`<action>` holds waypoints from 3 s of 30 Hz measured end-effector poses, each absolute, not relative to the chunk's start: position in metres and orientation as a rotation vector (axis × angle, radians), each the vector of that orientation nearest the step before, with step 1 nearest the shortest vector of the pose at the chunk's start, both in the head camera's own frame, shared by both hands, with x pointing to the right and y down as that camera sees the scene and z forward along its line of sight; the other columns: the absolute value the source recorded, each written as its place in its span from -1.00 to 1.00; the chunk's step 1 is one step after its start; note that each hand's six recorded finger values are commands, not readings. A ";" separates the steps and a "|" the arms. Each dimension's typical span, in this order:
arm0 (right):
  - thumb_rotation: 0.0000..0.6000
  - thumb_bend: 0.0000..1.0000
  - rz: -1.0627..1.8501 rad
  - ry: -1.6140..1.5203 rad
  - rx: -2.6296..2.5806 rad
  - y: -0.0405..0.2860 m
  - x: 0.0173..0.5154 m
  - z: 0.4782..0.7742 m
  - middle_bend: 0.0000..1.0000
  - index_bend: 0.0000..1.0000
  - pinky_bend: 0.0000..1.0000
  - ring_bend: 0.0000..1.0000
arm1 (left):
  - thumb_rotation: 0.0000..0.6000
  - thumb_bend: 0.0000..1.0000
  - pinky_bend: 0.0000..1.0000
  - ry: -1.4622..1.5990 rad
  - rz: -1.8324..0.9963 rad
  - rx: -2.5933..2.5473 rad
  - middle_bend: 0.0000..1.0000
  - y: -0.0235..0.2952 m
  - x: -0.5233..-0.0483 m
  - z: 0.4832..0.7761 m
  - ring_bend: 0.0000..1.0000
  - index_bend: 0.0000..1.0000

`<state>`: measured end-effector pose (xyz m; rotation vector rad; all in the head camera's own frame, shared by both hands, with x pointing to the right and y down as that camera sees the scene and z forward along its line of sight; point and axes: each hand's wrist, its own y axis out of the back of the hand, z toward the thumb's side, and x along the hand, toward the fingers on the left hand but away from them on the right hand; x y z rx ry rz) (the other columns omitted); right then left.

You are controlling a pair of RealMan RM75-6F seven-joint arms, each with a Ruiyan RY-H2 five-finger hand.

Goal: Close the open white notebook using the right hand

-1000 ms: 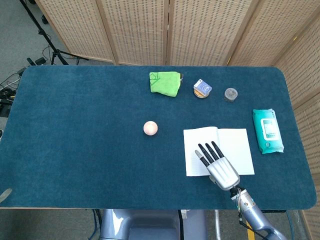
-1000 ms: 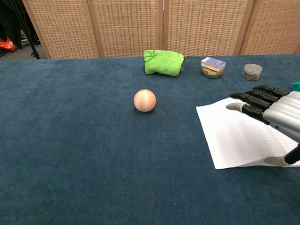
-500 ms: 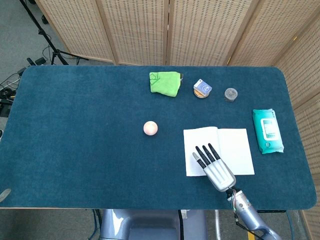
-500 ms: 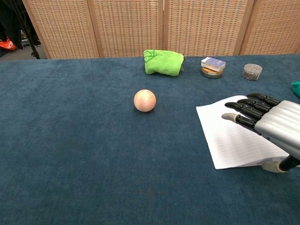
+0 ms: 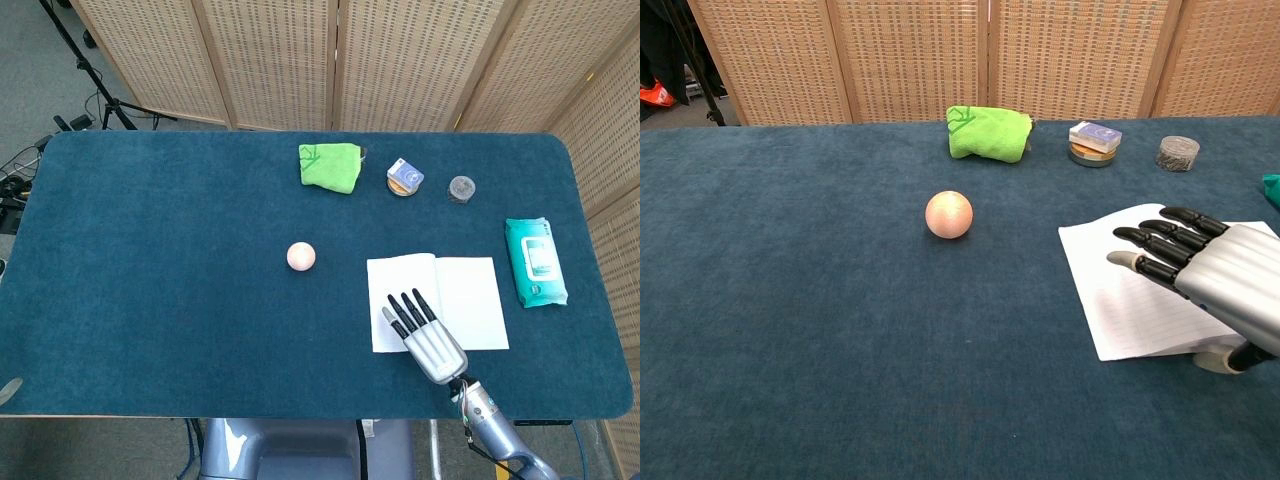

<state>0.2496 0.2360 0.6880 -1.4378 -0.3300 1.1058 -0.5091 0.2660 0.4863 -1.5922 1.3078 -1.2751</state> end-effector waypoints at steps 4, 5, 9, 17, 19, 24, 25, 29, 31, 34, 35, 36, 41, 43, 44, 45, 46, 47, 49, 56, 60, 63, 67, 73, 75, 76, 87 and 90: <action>1.00 -1.00 1.108 -0.312 -1.418 0.236 0.249 0.692 -1.00 -1.00 -1.00 -1.00 | 1.00 -1.00 -1.00 1.307 -1.276 -1.594 -1.00 0.266 -0.509 0.487 -1.00 -1.00; 1.00 -1.00 1.110 -0.311 -1.415 0.236 0.248 0.693 -1.00 -1.00 -1.00 -1.00 | 1.00 -1.00 -1.00 1.307 -1.276 -1.595 -1.00 0.266 -0.509 0.486 -1.00 -1.00; 1.00 -1.00 1.112 -0.305 -1.405 0.236 0.247 0.694 -1.00 -1.00 -1.00 -1.00 | 1.00 -1.00 -1.00 1.308 -1.275 -1.594 -1.00 0.266 -0.509 0.486 -1.00 -1.00; 1.00 -1.00 1.127 -0.292 -1.386 0.234 0.247 0.699 -1.00 -1.00 -1.00 -1.00 | 1.00 -1.00 -1.00 1.309 -1.275 -1.598 -1.00 0.266 -0.509 0.486 -1.00 -1.00; 1.00 -1.00 1.130 -0.292 -1.386 0.234 0.247 0.700 -1.00 -1.00 -1.00 -1.00 | 1.00 -1.00 -1.00 1.311 -1.274 -1.598 -1.00 0.266 -0.509 0.486 -1.00 -1.00; 1.00 -1.00 1.132 -0.286 -1.378 0.233 0.248 0.703 -1.00 -0.96 -1.00 -1.00 | 1.00 -1.00 -1.00 1.309 -1.275 -1.601 -1.00 0.266 -0.509 0.486 -1.00 -1.00; 1.00 -1.00 1.132 -0.286 -1.378 0.233 0.248 0.704 -1.00 -0.88 -1.00 -1.00 | 1.00 -1.00 -1.00 1.309 -1.275 -1.601 -1.00 0.266 -0.509 0.486 -1.00 -1.00; 1.00 -0.88 1.118 -0.298 -1.384 0.233 0.246 0.704 -0.64 -0.50 -1.00 -0.98 | 1.00 -1.00 -1.00 1.310 -1.275 -1.599 -1.00 0.266 -0.509 0.486 -1.00 -1.00; 1.00 -0.66 1.110 -0.307 -1.388 0.233 0.246 0.704 -0.51 -0.41 -1.00 -0.90 | 1.00 -1.00 -1.00 1.310 -1.275 -1.599 -1.00 0.266 -0.509 0.486 -1.00 -1.00; 1.00 -0.38 1.100 -0.323 -1.399 0.232 0.245 0.703 -0.37 -0.33 -1.00 -0.77 | 1.00 -1.00 -1.00 1.309 -1.277 -1.599 -1.00 0.266 -0.509 0.487 -1.00 -1.00; 1.00 -0.30 1.094 -0.331 -1.405 0.232 0.245 0.702 -0.34 -0.32 -1.00 -0.74 | 1.00 -1.00 -1.00 1.309 -1.277 -1.599 -1.00 0.265 -0.509 0.487 -1.00 -1.00; 1.00 -0.22 1.092 -0.337 -1.409 0.232 0.245 0.702 -0.32 -0.31 -1.00 -0.72 | 1.00 -1.00 -1.00 1.308 -1.277 -1.599 -1.00 0.265 -0.509 0.487 -1.00 -1.00; 1.00 0.10 1.082 -0.362 -1.432 0.231 0.244 0.700 -0.27 -0.28 -1.00 -0.65 | 1.00 -1.00 -1.00 1.309 -1.278 -1.598 -1.00 0.266 -0.509 0.487 -1.00 -1.00; 1.00 0.14 1.079 -0.370 -1.437 0.230 0.244 0.699 -0.26 -0.27 -1.00 -0.65 | 1.00 -1.00 -1.00 1.310 -1.278 -1.596 -1.00 0.265 -0.509 0.487 -1.00 -1.00; 1.00 0.14 1.078 -0.374 -1.440 0.230 0.244 0.699 -0.26 -0.27 -1.00 -0.64 | 1.00 -1.00 -1.00 1.310 -1.279 -1.597 -1.00 0.265 -0.509 0.487 -1.00 -1.00; 1.00 0.14 1.078 -0.376 -1.442 0.230 0.244 0.699 -0.25 -0.27 -1.00 -0.63 | 1.00 -1.00 -1.00 1.310 -1.279 -1.597 -1.00 0.265 -0.509 0.487 -1.00 -1.00; 1.00 0.14 1.078 -0.378 -1.444 0.230 0.245 0.699 -0.25 -0.27 -1.00 -0.63 | 1.00 -1.00 -1.00 1.309 -1.279 -1.597 -1.00 0.265 -0.509 0.487 -1.00 -1.00; 1.00 0.14 1.080 -0.381 -1.447 0.230 0.245 0.699 -0.25 -0.27 -1.00 -0.62 | 1.00 -1.00 -1.00 1.307 -1.280 -1.598 -1.00 0.265 -0.509 0.487 -1.00 -1.00; 1.00 0.15 1.082 -0.390 -1.453 0.229 0.246 0.698 -0.24 -0.27 -1.00 -0.61 | 1.00 -1.00 -1.00 1.304 -1.280 -1.598 -1.00 0.266 -0.508 0.487 -1.00 -1.00; 1.00 0.23 1.122 -0.474 -1.516 0.226 0.252 0.699 -0.20 -0.23 -1.00 -0.55 | 1.00 -1.00 -1.00 1.306 -1.280 -1.598 -1.00 0.265 -0.508 0.487 -1.00 -1.00; 1.00 0.24 1.162 -0.577 -1.595 0.224 0.259 0.699 -0.20 -0.22 -1.00 -0.54 | 1.00 -1.00 -1.00 1.304 -1.280 -1.600 -1.00 0.265 -0.507 0.488 -1.00 -1.00; 1.00 0.28 1.200 -0.672 -1.666 0.223 0.265 0.700 -0.20 -0.21 -1.00 -0.53 | 1.00 -1.00 -1.00 1.306 -1.279 -1.600 -1.00 0.266 -0.508 0.487 -1.00 -1.00; 1.00 0.29 1.242 -0.818 -1.776 0.222 0.271 0.700 -0.21 -0.21 -0.99 -0.53 | 1.00 -1.00 -1.00 1.307 -1.278 -1.602 -1.00 0.266 -0.508 0.487 -1.00 -1.00; 1.00 0.39 1.283 -1.079 -1.944 0.220 0.281 0.701 -0.31 -0.21 -0.94 -0.53 | 1.00 -1.00 -1.00 1.305 -1.278 -1.603 -1.00 0.266 -0.507 0.488 -1.00 -1.00; 1.00 0.49 1.290 -1.173 -1.993 0.219 0.285 0.702 -0.33 -0.21 -0.93 -0.53 | 1.00 -1.00 -1.00 1.306 -1.278 -1.604 -1.00 0.266 -0.507 0.488 -1.00 -1.00; 1.00 0.51 1.292 -1.215 -2.014 0.218 0.286 0.702 -0.33 -0.21 -0.93 -0.53 | 1.00 -1.00 -1.00 1.307 -1.277 -1.604 -1.00 0.266 -0.507 0.487 -1.00 -1.00; 1.00 0.52 1.234 -1.733 -2.183 0.205 0.307 0.699 -0.60 -0.32 -0.93 -0.77 | 1.00 -1.00 -1.00 1.294 -1.285 -1.607 -1.00 0.265 -0.505 0.490 -1.00 -1.00; 1.00 0.46 1.204 -1.836 -2.212 0.206 0.311 0.699 -0.96 -0.70 -0.93 -1.00 | 1.00 -1.00 -1.00 1.290 -1.287 -1.607 -1.00 0.265 -0.504 0.491 -1.00 -1.00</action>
